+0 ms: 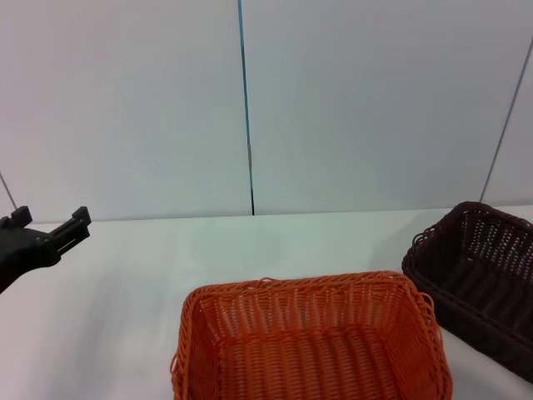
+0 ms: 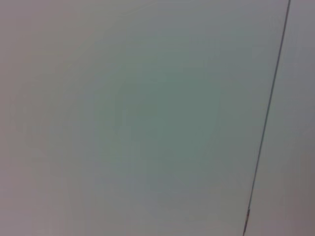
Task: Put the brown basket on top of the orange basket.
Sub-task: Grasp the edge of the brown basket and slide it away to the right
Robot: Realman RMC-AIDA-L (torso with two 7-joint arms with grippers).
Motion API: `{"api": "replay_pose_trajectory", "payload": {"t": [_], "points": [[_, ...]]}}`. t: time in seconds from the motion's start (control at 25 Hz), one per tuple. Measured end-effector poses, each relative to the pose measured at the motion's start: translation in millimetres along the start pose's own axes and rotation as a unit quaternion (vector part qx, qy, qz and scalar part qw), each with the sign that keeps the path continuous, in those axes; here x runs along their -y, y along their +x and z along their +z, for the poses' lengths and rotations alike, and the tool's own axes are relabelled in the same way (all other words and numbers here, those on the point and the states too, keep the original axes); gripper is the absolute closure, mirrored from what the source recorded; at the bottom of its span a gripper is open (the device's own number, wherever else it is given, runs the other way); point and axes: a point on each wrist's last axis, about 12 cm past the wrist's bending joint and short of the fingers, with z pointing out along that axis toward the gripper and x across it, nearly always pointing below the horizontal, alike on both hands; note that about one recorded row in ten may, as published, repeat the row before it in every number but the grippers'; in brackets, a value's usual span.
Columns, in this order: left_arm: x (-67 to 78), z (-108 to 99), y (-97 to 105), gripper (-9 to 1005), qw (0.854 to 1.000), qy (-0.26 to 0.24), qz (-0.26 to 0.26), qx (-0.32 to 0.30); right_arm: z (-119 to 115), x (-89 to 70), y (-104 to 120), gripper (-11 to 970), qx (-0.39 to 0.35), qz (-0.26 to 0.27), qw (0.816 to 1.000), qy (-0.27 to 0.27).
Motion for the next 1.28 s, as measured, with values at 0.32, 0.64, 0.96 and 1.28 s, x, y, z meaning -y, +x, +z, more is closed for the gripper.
{"api": "replay_pose_trajectory", "payload": {"t": [0.32, 0.64, 0.96, 1.28], "points": [[-1.6, -0.7, 0.0, 187, 1.000, -0.001, 0.000, 0.000, 6.9, 4.7, -2.3, 44, -0.006, -0.010, 1.000, -0.004], [-4.2, -2.2, 0.5, 195, 1.000, -0.005, -0.003, -0.001, 10.1, 9.1, -3.5, 44, -0.005, -0.024, 1.000, -0.009], [-9.0, -3.7, 0.0, 204, 1.000, -0.013, -0.007, 0.001, 9.4, 10.0, -6.7, 45, 0.008, -0.028, 1.000, -0.007], [-10.2, -3.5, -0.5, 212, 1.000, -0.015, -0.012, 0.002, 11.9, 10.7, -11.3, 151, 0.014, -0.036, 0.999, -0.010]]}}
